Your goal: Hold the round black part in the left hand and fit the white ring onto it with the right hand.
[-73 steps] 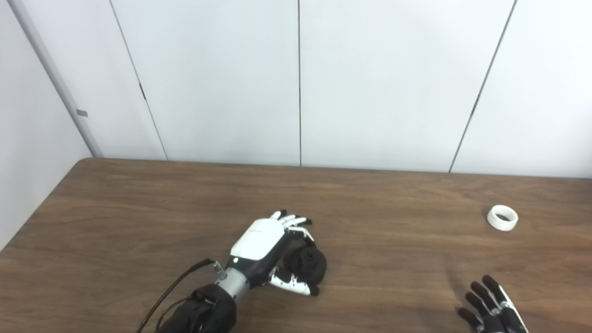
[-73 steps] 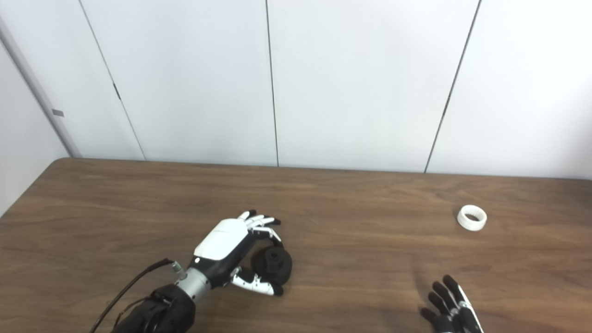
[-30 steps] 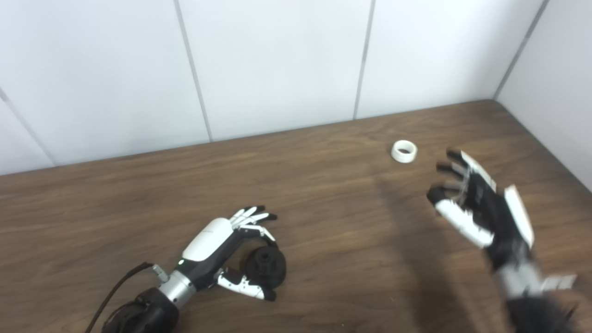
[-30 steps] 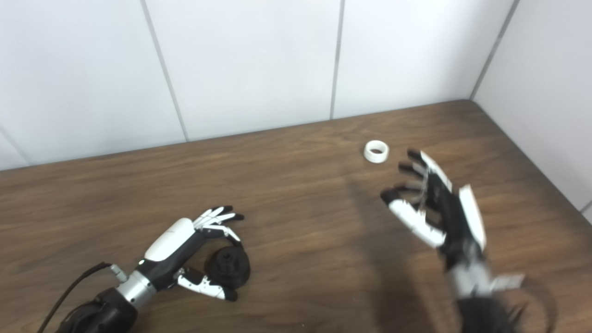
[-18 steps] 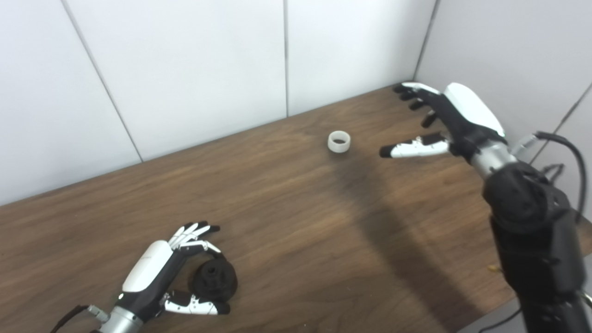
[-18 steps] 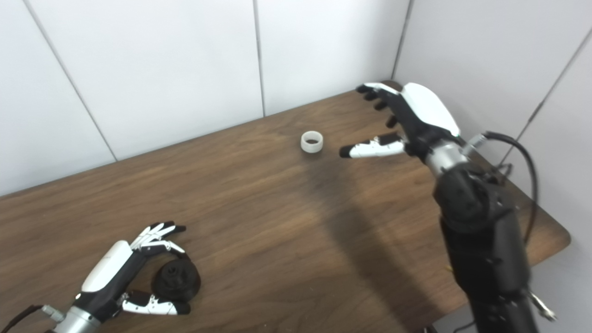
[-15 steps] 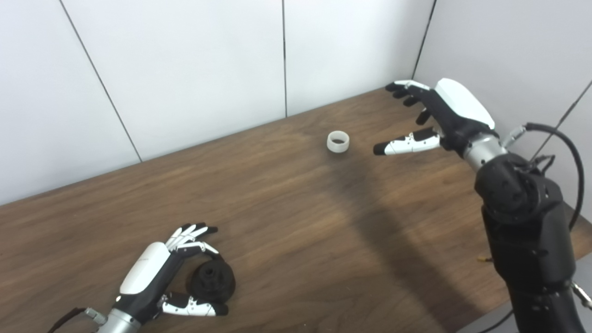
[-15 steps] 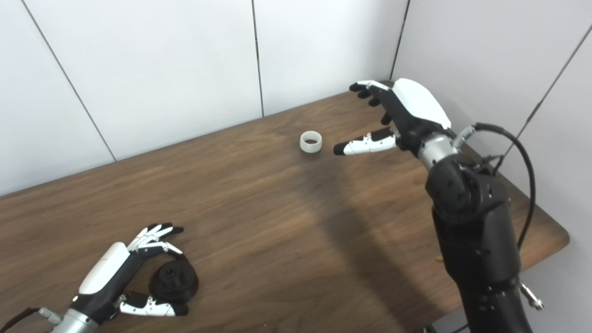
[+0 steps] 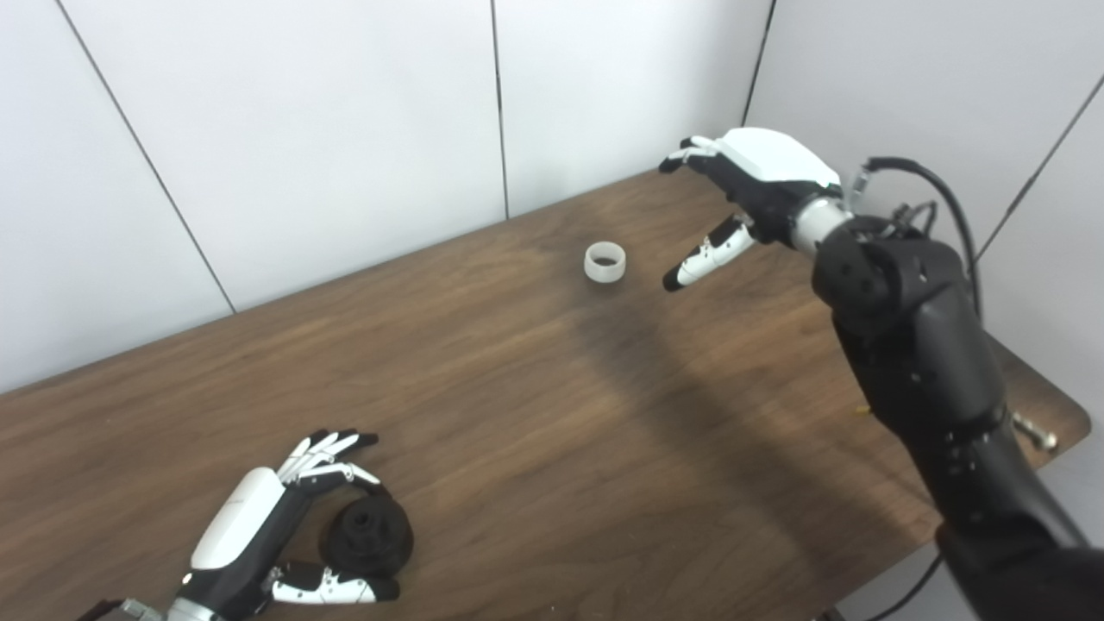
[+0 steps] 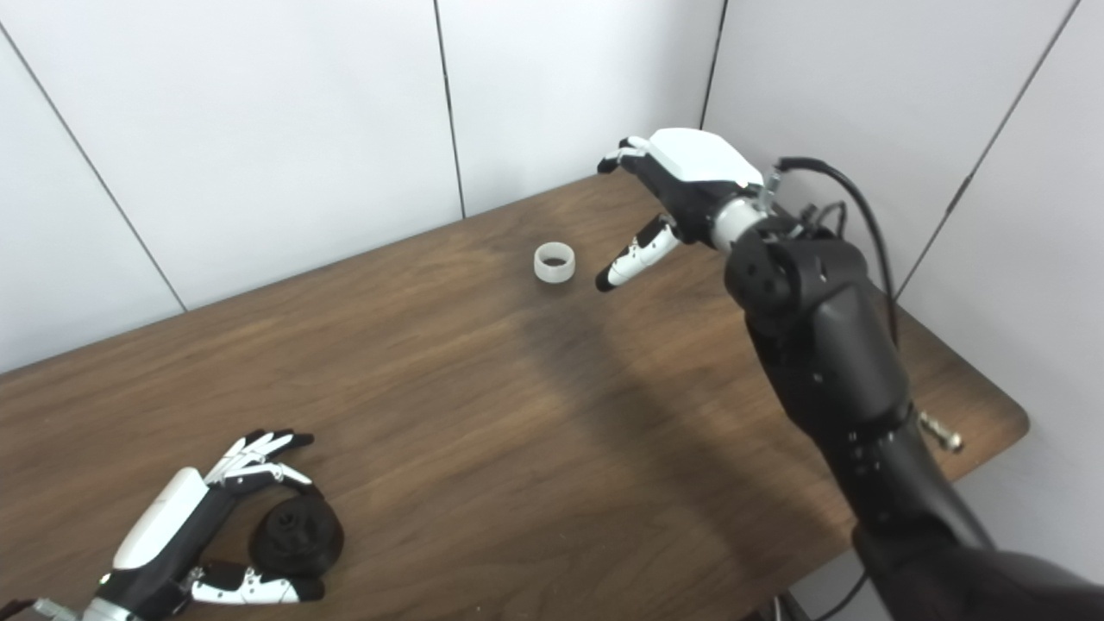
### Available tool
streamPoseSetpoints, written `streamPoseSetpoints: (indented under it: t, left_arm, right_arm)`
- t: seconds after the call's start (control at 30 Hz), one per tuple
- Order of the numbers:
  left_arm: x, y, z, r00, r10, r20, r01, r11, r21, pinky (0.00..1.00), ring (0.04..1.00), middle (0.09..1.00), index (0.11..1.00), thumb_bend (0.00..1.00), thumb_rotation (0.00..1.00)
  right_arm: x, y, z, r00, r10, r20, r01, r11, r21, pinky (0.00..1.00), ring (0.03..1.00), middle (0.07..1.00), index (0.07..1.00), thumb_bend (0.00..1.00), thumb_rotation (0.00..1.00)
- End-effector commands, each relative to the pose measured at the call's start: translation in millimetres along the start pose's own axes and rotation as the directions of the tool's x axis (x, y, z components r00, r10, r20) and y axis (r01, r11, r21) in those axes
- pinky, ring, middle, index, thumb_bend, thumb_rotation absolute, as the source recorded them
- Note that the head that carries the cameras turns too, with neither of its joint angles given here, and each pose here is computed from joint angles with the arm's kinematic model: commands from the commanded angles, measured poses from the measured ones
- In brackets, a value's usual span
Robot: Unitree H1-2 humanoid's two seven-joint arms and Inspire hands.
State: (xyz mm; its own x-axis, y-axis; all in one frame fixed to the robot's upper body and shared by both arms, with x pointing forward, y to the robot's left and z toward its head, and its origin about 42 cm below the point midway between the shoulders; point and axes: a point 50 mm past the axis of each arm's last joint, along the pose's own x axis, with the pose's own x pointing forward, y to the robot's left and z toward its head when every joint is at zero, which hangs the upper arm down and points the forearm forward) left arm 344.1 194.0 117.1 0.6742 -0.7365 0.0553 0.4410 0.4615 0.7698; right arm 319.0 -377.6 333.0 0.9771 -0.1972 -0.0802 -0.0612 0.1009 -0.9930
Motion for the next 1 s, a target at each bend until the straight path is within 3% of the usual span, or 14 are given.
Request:
streamPoseSetpoints:
  t: [0.0,0.2,0.43,0.53,0.73,0.97]
  left_arm:
    - [-5.3,6.1,-4.2,0.999,-0.038,-0.010,0.038,0.999,0.034,1.00,0.955,0.907,0.475,0.52,0.05]
    - [-5.5,6.1,-2.7,0.999,-0.037,-0.002,0.037,0.999,0.031,1.00,0.952,0.902,0.476,0.52,0.04]
    - [-5.8,3.1,-3.0,0.999,-0.036,-0.001,0.036,0.999,0.022,1.00,0.954,0.903,0.476,0.52,0.04]
    - [-6.1,1.9,-2.8,0.999,-0.034,-0.002,0.034,0.999,0.022,1.00,0.954,0.904,0.475,0.52,0.04]
    - [-5.6,-0.9,-2.8,0.999,-0.034,-0.001,0.034,0.999,0.017,1.00,0.950,0.900,0.475,0.52,0.04]
    - [-5.7,-3.7,-2.2,1.000,-0.031,-0.001,0.031,0.999,0.009,1.00,0.946,0.899,0.475,0.52,0.04]
  right_arm:
    - [4.7,-23.2,1.3,0.997,-0.082,0.015,0.083,0.993,-0.080,0.78,0.991,0.970,0.829,0.91,0.32]
    - [27.2,-20.8,1.3,0.996,-0.085,0.034,0.089,0.984,-0.154,0.86,0.999,0.964,0.806,0.90,0.27]
    - [53.3,-15.8,3.9,0.993,-0.083,0.081,0.098,0.976,-0.194,0.80,0.965,0.948,0.784,0.92,0.28]
    - [63.1,-16.2,7.5,0.996,-0.049,0.080,0.062,0.982,-0.177,0.81,0.971,0.958,0.801,0.91,0.28]
    - [81.4,-19.9,17.2,0.997,0.046,0.061,-0.036,0.987,-0.159,0.91,1.000,1.000,0.937,1.00,0.38]
    - [99.8,-18.9,28.0,0.994,0.106,0.039,-0.098,0.982,-0.163,0.96,1.000,1.000,0.977,1.00,0.40]
